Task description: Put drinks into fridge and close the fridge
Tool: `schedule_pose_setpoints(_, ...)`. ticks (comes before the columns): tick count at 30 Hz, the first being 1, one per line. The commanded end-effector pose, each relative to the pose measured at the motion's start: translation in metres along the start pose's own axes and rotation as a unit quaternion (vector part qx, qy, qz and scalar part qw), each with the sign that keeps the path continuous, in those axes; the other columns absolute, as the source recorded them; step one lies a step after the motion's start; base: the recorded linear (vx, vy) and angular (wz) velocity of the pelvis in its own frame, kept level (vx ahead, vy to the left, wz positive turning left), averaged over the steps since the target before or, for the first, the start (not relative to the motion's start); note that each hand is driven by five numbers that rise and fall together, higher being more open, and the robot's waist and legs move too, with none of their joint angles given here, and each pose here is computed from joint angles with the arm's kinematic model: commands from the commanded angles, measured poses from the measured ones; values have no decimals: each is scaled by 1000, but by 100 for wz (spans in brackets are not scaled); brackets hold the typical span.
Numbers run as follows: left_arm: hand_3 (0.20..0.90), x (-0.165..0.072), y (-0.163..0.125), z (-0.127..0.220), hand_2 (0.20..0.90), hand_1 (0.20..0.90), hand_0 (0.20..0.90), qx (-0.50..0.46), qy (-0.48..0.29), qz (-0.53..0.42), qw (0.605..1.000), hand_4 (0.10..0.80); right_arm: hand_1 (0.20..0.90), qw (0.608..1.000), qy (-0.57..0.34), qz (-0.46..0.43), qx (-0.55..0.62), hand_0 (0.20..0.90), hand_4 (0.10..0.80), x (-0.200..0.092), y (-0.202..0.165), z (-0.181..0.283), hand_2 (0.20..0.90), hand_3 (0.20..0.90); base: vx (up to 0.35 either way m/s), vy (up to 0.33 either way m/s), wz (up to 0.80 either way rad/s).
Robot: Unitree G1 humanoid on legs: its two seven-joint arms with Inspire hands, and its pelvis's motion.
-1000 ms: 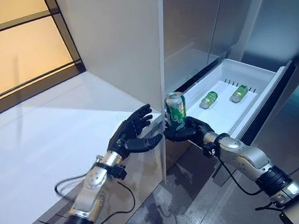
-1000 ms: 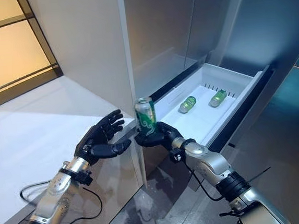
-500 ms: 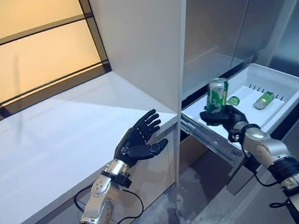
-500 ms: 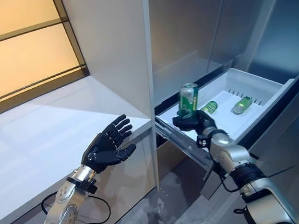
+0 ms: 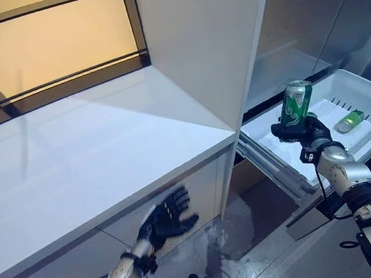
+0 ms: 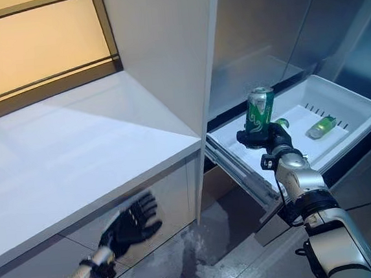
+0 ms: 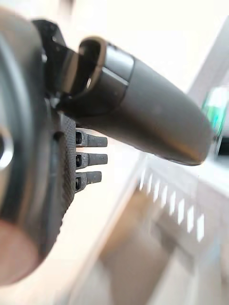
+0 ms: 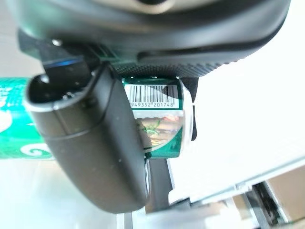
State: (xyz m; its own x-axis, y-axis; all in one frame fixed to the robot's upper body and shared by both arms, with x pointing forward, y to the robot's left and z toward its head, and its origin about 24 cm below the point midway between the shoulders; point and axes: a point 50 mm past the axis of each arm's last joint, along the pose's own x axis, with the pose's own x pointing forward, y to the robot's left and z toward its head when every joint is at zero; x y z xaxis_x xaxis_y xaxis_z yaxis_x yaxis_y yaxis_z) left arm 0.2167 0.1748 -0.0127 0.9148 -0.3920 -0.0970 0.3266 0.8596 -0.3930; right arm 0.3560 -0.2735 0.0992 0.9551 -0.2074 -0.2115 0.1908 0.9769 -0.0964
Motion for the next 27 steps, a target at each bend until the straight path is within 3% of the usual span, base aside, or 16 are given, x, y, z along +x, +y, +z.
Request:
schedule_pose_setpoints(1, 900, 36, -33, 96, 900, 900, 900, -10, -230, -116, 966, 800, 300, 964, -265, 2, 13, 300, 100, -9, 12, 139, 300, 200, 0, 0, 0)
schedule_pose_setpoints(6, 900, 48, -49, 89, 900, 900, 900, -51, -179, -175, 967, 800, 300, 967, -255, 5, -1, 300, 100, -8, 18, 136, 300, 200, 0, 0, 0)
schedule_pose_setpoints(9, 900, 53, -54, 69, 900, 900, 900, -59, -112, -170, 977, 800, 300, 970, -244, 7, -13, 300, 100, -6, 17, 134, 300, 200, 0, 0, 0)
schedule_pose_setpoints(12, 900, 49, -52, 28, 900, 900, 900, -60, 8, -166, 984, 800, 300, 974, -225, 3, -37, 300, 100, -3, 9, 133, 300, 200, 22, 17, -1)
schedule_pose_setpoints(18, 900, 13, -34, -38, 900, 900, 900, -8, 190, -141, 972, 800, 300, 976, -198, -20, -85, 300, 100, 2, -10, 131, 300, 200, 10, 9, 0)
schedule_pose_setpoints(27, 900, -39, 12, -94, 900, 900, 900, 40, 355, -31, 933, 800, 300, 974, -155, -57, -157, 300, 100, 6, -35, 127, 300, 200, 11, 7, 0)
